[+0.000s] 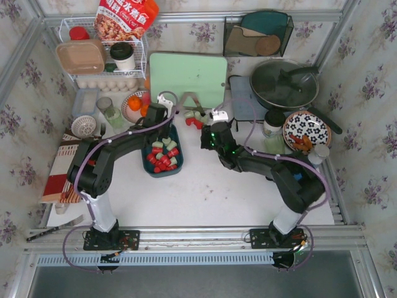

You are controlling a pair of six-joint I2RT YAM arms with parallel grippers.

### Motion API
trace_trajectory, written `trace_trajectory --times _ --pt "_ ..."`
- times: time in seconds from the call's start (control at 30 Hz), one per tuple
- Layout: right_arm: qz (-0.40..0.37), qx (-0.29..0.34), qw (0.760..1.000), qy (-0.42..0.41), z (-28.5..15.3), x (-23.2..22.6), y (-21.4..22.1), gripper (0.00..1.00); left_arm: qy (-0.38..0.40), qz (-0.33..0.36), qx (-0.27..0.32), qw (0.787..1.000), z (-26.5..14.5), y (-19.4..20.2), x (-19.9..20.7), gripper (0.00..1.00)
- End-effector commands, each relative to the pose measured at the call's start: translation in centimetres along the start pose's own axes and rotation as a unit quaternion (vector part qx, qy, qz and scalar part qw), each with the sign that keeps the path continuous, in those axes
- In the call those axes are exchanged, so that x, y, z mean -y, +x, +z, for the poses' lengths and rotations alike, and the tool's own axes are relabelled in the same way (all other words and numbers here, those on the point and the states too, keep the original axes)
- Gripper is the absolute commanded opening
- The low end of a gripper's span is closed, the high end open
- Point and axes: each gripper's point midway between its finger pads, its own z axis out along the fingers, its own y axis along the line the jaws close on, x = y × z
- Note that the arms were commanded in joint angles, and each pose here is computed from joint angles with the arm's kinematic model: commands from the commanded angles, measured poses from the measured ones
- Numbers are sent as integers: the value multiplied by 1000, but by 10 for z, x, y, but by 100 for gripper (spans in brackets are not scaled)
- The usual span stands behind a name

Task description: Mix the coffee capsules in the storage basket

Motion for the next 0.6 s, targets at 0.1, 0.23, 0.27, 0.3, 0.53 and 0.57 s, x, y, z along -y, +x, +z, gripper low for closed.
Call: trace_trajectory --times 0.1,0.23,0.27,0.3,0.53,0.57 --pt "-56 69 995 55 67 6 -39 61 -18 -52 -13 998 -4 6 -8 38" --pt "-118 60 990 47 97 5 -45 57 -3 -80 -8 997 -16 0 -5 46" --pt "-134 57 988 44 102 6 -46 56 -5 -93 -8 996 -19 -2 -6 50" --pt "-148 49 987 40 108 6 -45 56 -6 -105 -12 994 -22 -2 -8 54" --pt "-194 -22 980 24 137 18 -28 52 23 -165 -21 986 -32 -5 -11 67" --pt "-197 -31 980 23 139 19 -26 52 26 -172 -24 984 -31 -5 -11 67"
